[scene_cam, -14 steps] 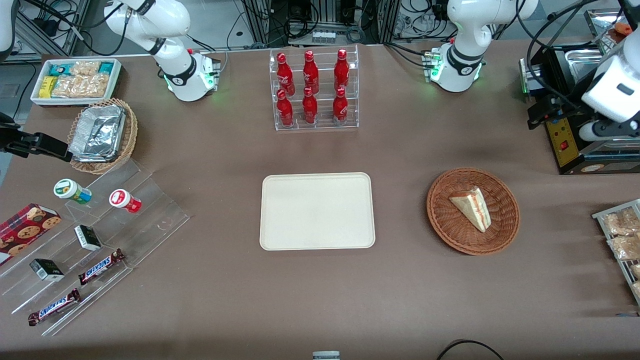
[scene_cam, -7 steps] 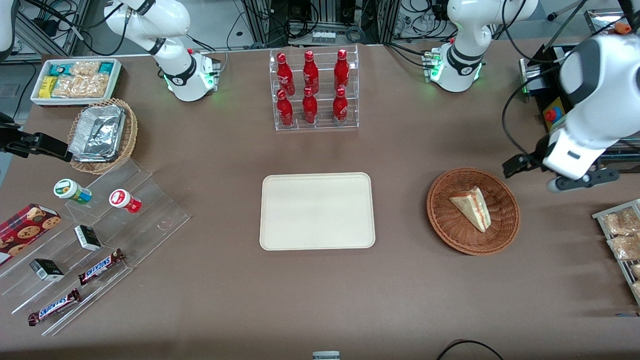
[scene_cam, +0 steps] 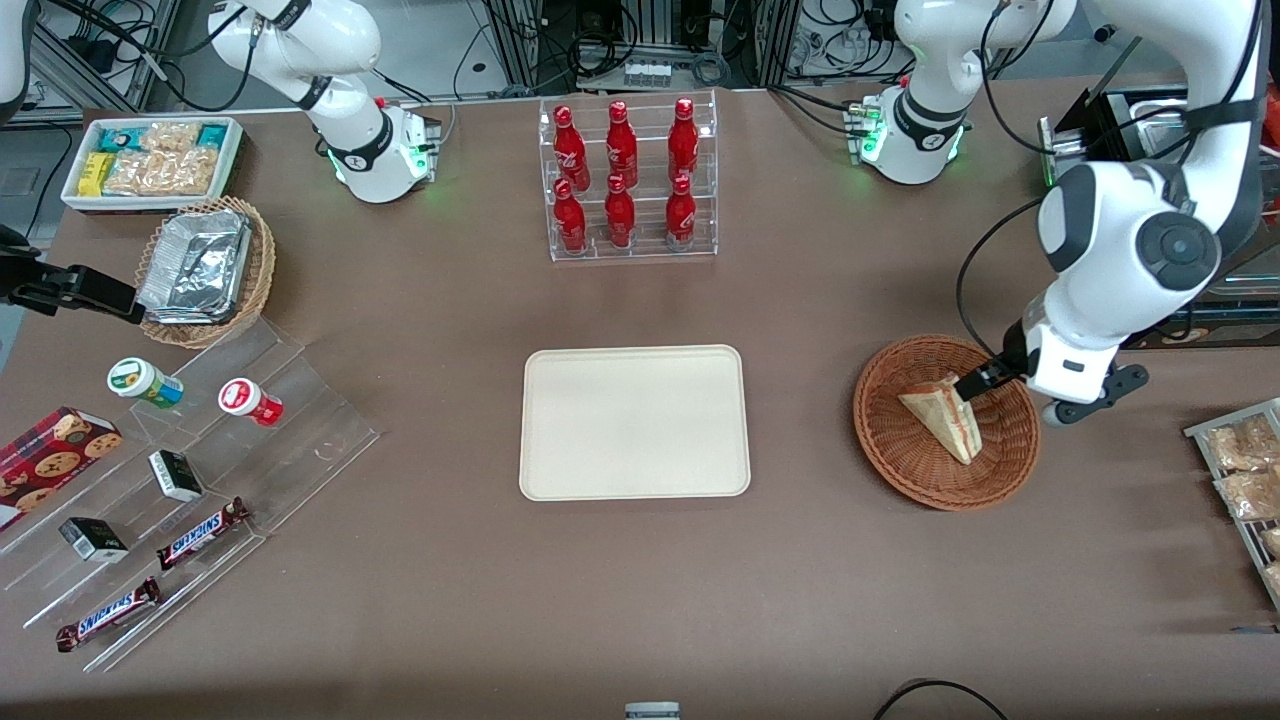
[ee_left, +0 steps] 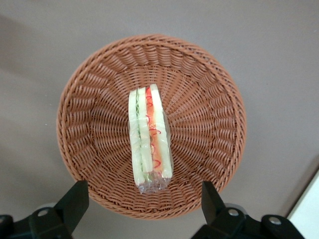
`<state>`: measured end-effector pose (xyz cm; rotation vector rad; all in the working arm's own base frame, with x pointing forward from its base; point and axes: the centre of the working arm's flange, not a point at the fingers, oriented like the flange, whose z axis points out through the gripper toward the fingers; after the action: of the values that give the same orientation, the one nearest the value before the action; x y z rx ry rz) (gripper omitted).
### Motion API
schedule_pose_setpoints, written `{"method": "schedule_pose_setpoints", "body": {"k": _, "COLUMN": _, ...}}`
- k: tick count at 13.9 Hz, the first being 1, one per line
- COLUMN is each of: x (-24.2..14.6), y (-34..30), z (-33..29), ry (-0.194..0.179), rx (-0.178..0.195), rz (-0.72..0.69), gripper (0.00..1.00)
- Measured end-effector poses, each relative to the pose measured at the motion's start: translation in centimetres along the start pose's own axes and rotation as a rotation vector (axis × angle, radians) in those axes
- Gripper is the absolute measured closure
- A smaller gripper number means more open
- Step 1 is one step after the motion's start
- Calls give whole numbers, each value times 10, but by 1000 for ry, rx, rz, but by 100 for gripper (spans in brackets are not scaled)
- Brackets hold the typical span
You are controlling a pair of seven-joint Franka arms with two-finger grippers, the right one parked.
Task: Place sandwich from basket to tray
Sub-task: 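Move the left gripper down over the wrapped sandwich in the wicker basket, then close the left gripper on the wrapped sandwich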
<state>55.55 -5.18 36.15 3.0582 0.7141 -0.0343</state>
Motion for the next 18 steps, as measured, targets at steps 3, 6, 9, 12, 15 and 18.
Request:
{"method": "schedule_pose_setpoints", "body": {"k": 3, "x": -8, "y": -3, "z": 41, "ry": -15, "rx": 4, "rz": -38, "gripper": 0}}
{"method": "schedule_pose_setpoints", "body": {"k": 6, "x": -14, "y": -6, "z": 70, "ry": -30, "rx": 10, "rz": -85, "gripper": 0}}
{"method": "schedule_pose_setpoints", "body": {"k": 9, "x": -15, "y": -7, "z": 82, "ry": -31, "rx": 9, "rz": -110, "gripper": 0}}
{"method": "schedule_pose_setpoints", "body": {"k": 12, "x": -17, "y": -8, "z": 98, "ry": -14, "rx": -6, "rz": -145, "gripper": 1}}
{"method": "schedule_pose_setpoints", "body": {"k": 15, "x": -19, "y": -9, "z": 114, "ry": -10, "rx": -13, "rz": -200, "gripper": 26}}
{"method": "schedule_pose_setpoints", "body": {"k": 18, "x": -19, "y": -9, "z": 115, "ry": -8, "rx": -15, "rz": -222, "gripper": 58}}
